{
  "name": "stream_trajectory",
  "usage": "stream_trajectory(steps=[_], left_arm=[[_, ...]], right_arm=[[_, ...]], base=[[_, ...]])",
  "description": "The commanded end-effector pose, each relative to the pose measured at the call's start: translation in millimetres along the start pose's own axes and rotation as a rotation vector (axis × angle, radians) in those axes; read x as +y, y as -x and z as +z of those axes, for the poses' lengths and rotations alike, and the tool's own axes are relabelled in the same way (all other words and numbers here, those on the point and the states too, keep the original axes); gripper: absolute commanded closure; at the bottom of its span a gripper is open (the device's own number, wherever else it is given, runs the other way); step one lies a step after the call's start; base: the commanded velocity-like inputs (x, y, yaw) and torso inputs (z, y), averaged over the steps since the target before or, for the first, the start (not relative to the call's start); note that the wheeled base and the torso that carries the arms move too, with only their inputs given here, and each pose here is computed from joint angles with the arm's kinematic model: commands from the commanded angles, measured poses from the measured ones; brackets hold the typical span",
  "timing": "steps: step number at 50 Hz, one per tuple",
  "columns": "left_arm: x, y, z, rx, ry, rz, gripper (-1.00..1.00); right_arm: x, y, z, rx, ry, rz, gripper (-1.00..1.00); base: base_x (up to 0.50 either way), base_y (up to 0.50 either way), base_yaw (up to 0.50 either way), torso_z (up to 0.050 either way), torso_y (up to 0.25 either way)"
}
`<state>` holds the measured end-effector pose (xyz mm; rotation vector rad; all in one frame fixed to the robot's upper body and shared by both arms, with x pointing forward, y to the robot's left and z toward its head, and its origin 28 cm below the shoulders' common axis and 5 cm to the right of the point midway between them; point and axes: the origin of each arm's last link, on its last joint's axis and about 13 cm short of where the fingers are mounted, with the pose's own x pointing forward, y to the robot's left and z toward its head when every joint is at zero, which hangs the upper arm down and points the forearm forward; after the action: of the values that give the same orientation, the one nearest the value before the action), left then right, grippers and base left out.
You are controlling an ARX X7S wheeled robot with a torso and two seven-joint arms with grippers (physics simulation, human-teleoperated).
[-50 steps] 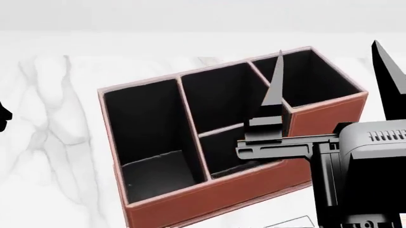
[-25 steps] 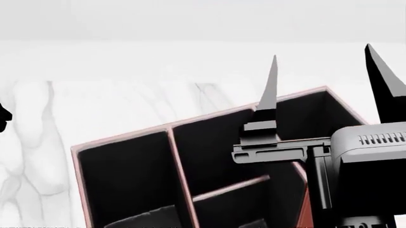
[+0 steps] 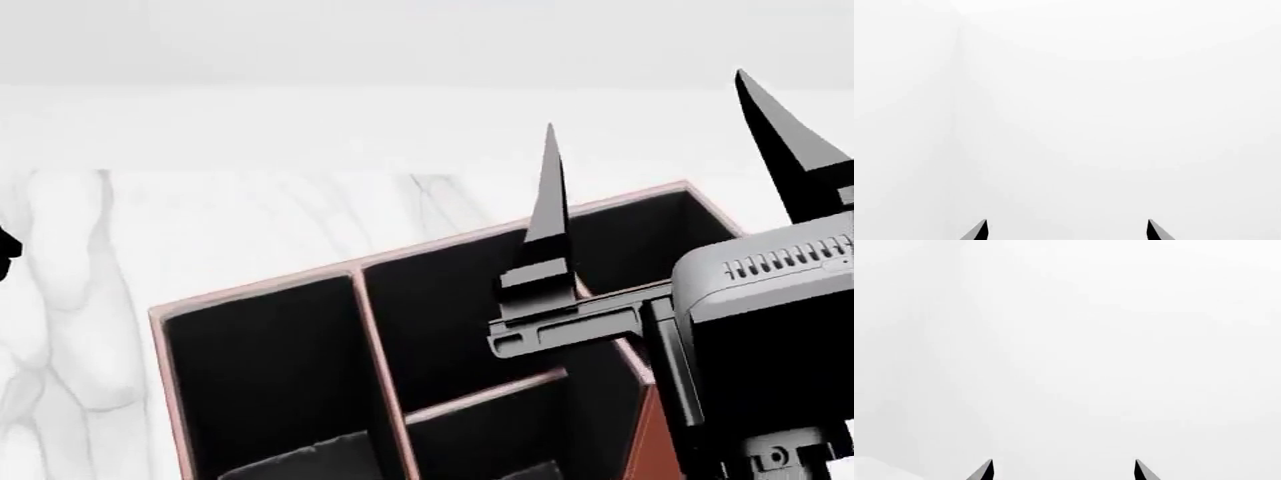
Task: Pick up the book and place it in the front compartment of the caddy.
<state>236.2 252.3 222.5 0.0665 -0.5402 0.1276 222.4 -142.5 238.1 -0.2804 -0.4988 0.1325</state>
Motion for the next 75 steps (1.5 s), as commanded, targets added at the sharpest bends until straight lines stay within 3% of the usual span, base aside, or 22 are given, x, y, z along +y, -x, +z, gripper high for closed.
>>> stream_trajectory(steps=[1,5,9,15,17,23,27,34,51,75], left_arm=[[3.5,0.2,0.8,-0.014,0.002,0.014,-1.00],[3.7,0.1,1.7,-0.015,-0.001,0.014,-1.00],[4.0,-0.1,2.1,-0.016,-0.003,0.014,-1.00],[5.4,-0.5,3.2,-0.017,-0.005,0.019,-1.00],[5.4,-0.4,3.3,-0.018,-0.005,0.020,-1.00],[5.3,0.1,3.3,-0.017,-0.008,0.018,-1.00],[5.8,0.2,3.0,-0.016,-0.007,0.020,-1.00],[6.0,0.7,3.5,-0.016,-0.005,0.019,-1.00],[6.5,2.8,2.3,-0.012,-0.002,0.023,-1.00],[7.5,0.4,5.2,-0.019,-0.005,0.026,-1.00]], right_arm=[[-31.2,-5.2,17.5,-0.015,0.077,0.220,-1.00],[-45.3,-2.7,20.7,0.044,0.108,0.294,-1.00],[-53.4,-0.7,22.2,0.075,0.073,0.330,-1.00],[-65.3,14.3,22.1,0.148,0.090,0.535,-1.00],[-69.2,18.9,22.6,0.187,0.058,0.579,-1.00],[-74.1,28.3,22.8,0.317,0.027,0.672,-1.00],[-74.2,38.8,20.6,0.354,0.099,0.793,-1.00],[-70.6,56.8,15.5,0.453,0.065,0.907,-1.00],[-65.6,73.4,18.4,0.576,0.127,0.986,-1.00],[-60.2,84.4,3.0,0.752,0.147,1.067,-1.00]], base=[[0.00,0.00,0.00,0.000,0.000],[0.00,0.00,0.00,0.000,0.000],[0.00,0.00,0.00,0.000,0.000],[0.00,0.00,0.00,0.000,0.000],[0.00,0.00,0.00,0.000,0.000],[0.00,0.00,0.00,0.000,0.000],[0.00,0.00,0.00,0.000,0.000],[0.00,0.00,0.00,0.000,0.000],[0.00,0.00,0.00,0.000,0.000],[0.00,0.00,0.00,0.000,0.000]])
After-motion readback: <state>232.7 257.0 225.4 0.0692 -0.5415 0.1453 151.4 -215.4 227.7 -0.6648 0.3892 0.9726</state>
